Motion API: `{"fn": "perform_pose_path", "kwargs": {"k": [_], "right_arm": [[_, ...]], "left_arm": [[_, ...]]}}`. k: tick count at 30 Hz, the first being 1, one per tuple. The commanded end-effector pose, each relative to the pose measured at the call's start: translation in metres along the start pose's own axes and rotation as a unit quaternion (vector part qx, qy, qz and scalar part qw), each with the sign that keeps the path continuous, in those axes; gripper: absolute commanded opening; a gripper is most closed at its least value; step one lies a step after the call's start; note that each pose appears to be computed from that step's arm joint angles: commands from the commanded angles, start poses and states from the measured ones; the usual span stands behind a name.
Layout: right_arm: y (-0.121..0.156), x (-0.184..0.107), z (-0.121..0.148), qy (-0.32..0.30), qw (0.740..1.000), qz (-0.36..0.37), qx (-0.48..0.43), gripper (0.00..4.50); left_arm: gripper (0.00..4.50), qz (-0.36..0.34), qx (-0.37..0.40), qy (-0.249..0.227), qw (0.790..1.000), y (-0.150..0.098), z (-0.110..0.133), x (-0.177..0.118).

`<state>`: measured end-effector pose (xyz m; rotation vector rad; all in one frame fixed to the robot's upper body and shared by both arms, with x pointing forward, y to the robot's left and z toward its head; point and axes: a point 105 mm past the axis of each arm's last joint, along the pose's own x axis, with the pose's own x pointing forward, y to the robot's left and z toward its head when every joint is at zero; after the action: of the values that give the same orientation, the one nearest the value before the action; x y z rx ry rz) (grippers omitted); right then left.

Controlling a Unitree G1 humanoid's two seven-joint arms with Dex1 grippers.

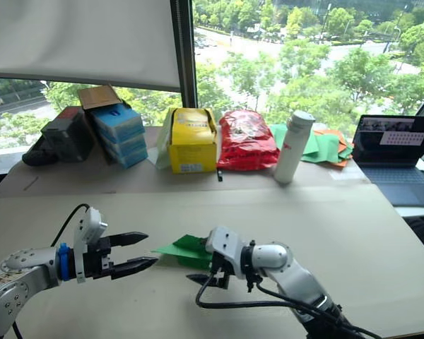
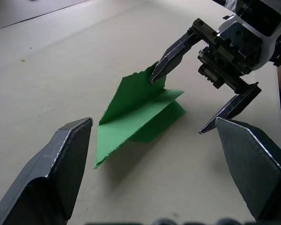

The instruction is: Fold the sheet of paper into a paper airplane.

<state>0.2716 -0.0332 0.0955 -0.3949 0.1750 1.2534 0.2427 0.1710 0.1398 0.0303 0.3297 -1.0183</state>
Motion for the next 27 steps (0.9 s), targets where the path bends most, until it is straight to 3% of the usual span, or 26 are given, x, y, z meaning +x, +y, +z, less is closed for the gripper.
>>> {"fn": "perform_pose_path", "kwargs": {"k": [1,7,15,18,20,23,27], "right_arm": [[-0.017,-0.004,0.016,-0.036,0.998,-0.026,0.034,4.5],[-0.029,-0.007,0.023,-0.049,0.994,-0.038,0.089,4.5],[-0.032,-0.01,0.034,-0.065,0.995,-0.041,0.066,4.5],[-0.024,-0.016,0.053,-0.103,0.994,-0.015,0.039,4.5],[-0.005,-0.018,0.059,-0.104,0.994,0.038,0.025,4.5],[0.019,-0.015,0.052,-0.081,0.992,0.092,0.004,4.5],[0.02,-0.001,0.035,-0.047,0.996,0.081,0.013,4.5]], "left_arm": [[4.47,-0.007,0.021,-0.009,1.0,-0.004,0.01,0.0],[4.47,-0.011,0.02,-0.012,1.0,-0.007,0.008,0.003],[4.47,-0.012,0.018,-0.013,1.0,-0.007,0.005,0.004],[4.47,-0.012,0.016,-0.013,1.0,-0.007,0.003,0.005],[4.47,-0.01,0.016,-0.011,1.0,-0.006,0.002,0.004],[4.47,-0.009,0.017,-0.006,1.0,-0.004,0.0,0.004],[4.47,-0.007,0.02,-0.002,1.0,-0.003,-0.002,0.003]]}}
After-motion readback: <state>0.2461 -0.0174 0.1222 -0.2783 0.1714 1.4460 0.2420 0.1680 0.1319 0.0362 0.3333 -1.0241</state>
